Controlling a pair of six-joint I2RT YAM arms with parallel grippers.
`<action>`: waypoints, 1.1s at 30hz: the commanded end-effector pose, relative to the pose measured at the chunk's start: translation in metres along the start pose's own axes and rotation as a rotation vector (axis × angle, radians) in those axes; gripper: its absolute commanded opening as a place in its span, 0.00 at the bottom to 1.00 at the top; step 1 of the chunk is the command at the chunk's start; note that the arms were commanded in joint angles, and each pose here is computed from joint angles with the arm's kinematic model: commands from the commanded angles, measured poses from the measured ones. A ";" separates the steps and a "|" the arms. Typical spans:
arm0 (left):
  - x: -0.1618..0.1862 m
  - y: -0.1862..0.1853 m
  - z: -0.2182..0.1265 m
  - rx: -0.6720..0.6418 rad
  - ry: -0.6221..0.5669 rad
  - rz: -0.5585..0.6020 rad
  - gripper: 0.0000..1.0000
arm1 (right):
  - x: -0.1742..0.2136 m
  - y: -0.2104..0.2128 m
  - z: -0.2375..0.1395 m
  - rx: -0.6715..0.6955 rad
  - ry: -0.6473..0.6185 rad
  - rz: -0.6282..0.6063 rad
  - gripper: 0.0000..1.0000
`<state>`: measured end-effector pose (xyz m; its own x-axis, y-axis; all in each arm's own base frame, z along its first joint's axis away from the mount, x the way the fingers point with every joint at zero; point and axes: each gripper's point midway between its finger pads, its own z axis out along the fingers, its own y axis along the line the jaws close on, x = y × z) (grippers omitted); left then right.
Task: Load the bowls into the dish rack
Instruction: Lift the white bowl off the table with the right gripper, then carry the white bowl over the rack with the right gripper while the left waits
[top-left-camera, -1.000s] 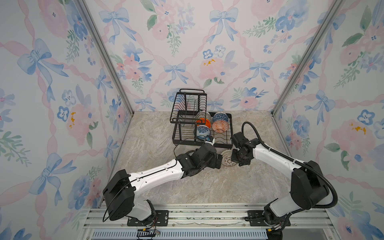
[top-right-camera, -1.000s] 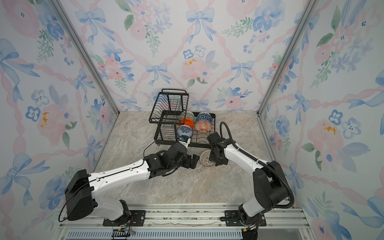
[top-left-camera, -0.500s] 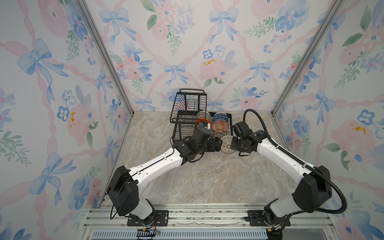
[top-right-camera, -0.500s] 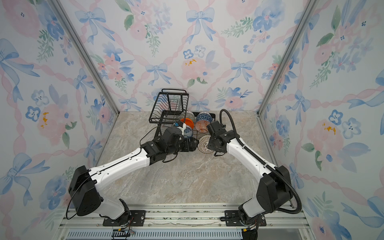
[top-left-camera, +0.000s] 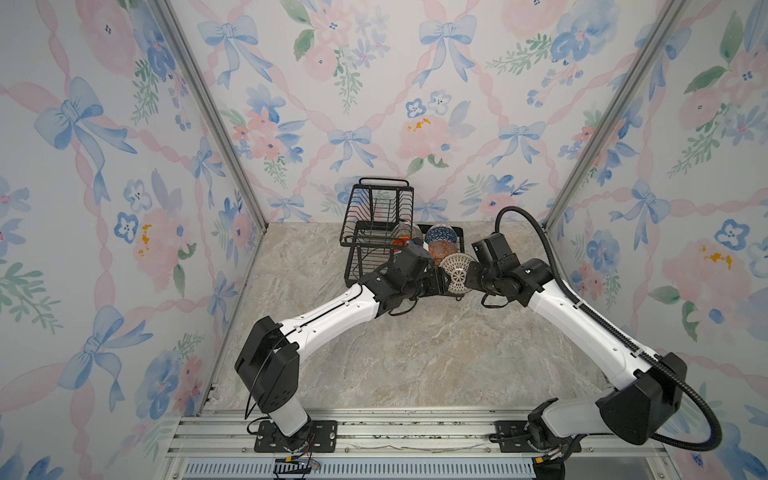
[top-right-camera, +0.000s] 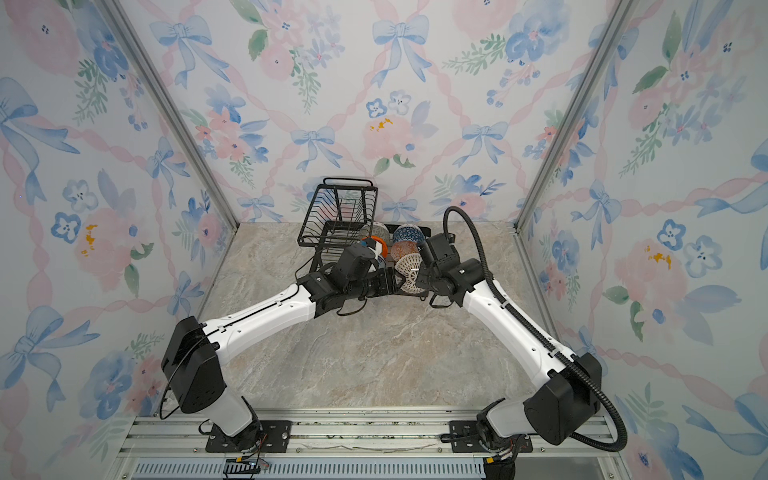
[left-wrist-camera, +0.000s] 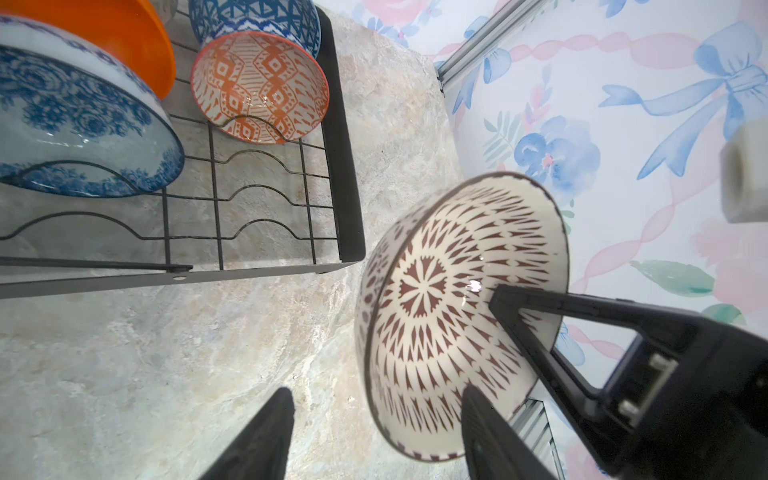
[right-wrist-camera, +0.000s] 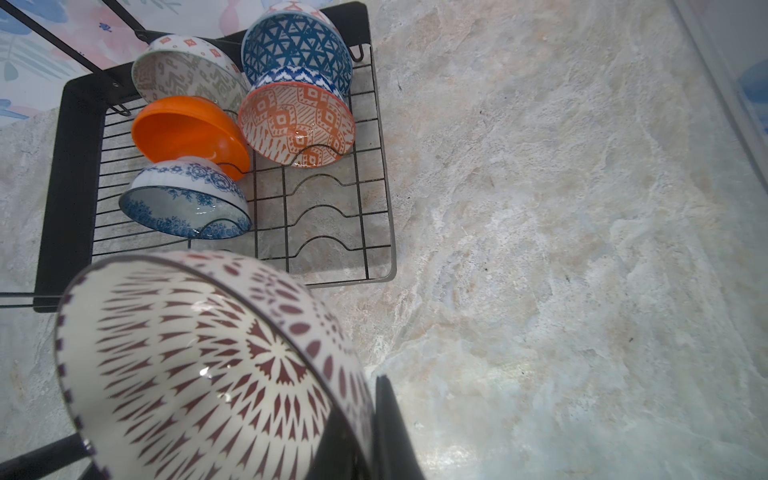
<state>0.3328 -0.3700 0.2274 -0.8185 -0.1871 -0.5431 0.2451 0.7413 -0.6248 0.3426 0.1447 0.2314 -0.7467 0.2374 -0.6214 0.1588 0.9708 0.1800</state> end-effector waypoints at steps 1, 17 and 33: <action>-0.004 -0.005 0.005 0.022 0.010 -0.026 0.59 | -0.023 0.012 -0.024 -0.056 -0.095 0.006 0.02; -0.009 -0.006 0.012 0.012 -0.001 -0.047 0.16 | -0.025 0.022 -0.027 -0.087 -0.122 -0.013 0.06; -0.011 -0.008 0.012 0.020 -0.002 -0.057 0.00 | -0.026 0.031 -0.018 -0.079 -0.077 -0.019 0.17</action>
<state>0.3527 -0.3695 0.2192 -0.8229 -0.2698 -0.5001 0.1493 0.7465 -0.6484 0.3442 0.1600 0.2452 -0.7388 0.1991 -0.6439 0.1029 0.9775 0.1842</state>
